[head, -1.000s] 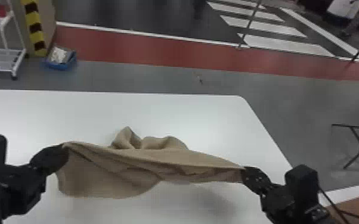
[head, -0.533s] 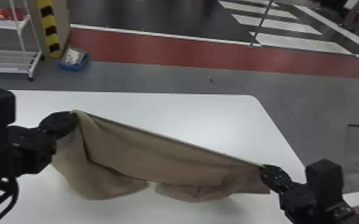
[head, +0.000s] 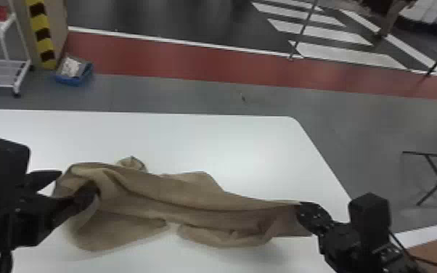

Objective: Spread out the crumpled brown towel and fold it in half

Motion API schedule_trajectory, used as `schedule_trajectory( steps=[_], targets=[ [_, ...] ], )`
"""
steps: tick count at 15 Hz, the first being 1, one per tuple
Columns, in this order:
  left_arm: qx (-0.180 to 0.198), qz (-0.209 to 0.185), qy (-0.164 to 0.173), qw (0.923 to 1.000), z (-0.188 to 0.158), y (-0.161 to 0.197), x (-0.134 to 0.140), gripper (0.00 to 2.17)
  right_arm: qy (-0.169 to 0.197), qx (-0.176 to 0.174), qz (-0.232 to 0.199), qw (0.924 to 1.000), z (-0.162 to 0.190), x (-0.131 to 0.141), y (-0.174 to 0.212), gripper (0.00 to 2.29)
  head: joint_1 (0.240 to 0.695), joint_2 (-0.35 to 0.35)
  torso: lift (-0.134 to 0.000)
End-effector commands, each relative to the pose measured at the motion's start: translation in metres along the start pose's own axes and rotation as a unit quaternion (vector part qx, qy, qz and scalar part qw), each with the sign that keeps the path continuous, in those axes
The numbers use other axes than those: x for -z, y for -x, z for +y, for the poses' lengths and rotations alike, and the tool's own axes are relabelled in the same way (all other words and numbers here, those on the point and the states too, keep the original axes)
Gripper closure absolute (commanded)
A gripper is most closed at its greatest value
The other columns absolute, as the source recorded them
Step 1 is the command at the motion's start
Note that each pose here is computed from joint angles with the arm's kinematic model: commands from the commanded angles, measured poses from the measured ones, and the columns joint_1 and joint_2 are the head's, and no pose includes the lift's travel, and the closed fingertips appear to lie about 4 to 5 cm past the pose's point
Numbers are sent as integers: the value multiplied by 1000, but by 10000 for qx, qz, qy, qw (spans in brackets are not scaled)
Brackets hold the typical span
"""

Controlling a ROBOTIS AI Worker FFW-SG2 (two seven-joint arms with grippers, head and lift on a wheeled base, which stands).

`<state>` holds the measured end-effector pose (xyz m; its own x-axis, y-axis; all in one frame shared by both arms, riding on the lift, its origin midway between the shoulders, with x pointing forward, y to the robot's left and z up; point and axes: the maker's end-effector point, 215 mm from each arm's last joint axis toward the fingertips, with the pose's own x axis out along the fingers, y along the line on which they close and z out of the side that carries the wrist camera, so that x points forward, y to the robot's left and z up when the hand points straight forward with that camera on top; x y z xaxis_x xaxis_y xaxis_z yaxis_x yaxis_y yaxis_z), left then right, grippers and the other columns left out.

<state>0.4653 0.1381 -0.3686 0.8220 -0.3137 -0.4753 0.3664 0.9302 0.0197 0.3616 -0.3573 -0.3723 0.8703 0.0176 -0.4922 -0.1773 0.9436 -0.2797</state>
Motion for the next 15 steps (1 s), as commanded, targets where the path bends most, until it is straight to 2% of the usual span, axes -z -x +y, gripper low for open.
schedule_trajectory(
  steps=[1,4,6,9,11,15],
  targets=[
    [-119,191,179,9996,22,13,22,29,-42,38,53,10000,-4,6,-2,2182,695,-299,-125],
    [-318,318,330,9984,47,22,41,36,-112,231,204,9995,-23,21,-2,2182,695,-267,-125],
    [-305,388,362,9981,47,19,49,36,-147,353,265,9989,-36,28,0,2182,695,-262,-125],
    [-271,425,380,9980,44,17,53,36,-438,767,513,9948,-69,50,11,2182,695,-295,-125],
    [-251,476,395,9978,44,15,59,36,-537,768,429,9947,-73,47,13,2182,695,-325,-125],
    [100,507,437,9977,35,19,66,80,-554,677,364,9955,-65,43,10,2182,695,-350,-125]
  ],
)
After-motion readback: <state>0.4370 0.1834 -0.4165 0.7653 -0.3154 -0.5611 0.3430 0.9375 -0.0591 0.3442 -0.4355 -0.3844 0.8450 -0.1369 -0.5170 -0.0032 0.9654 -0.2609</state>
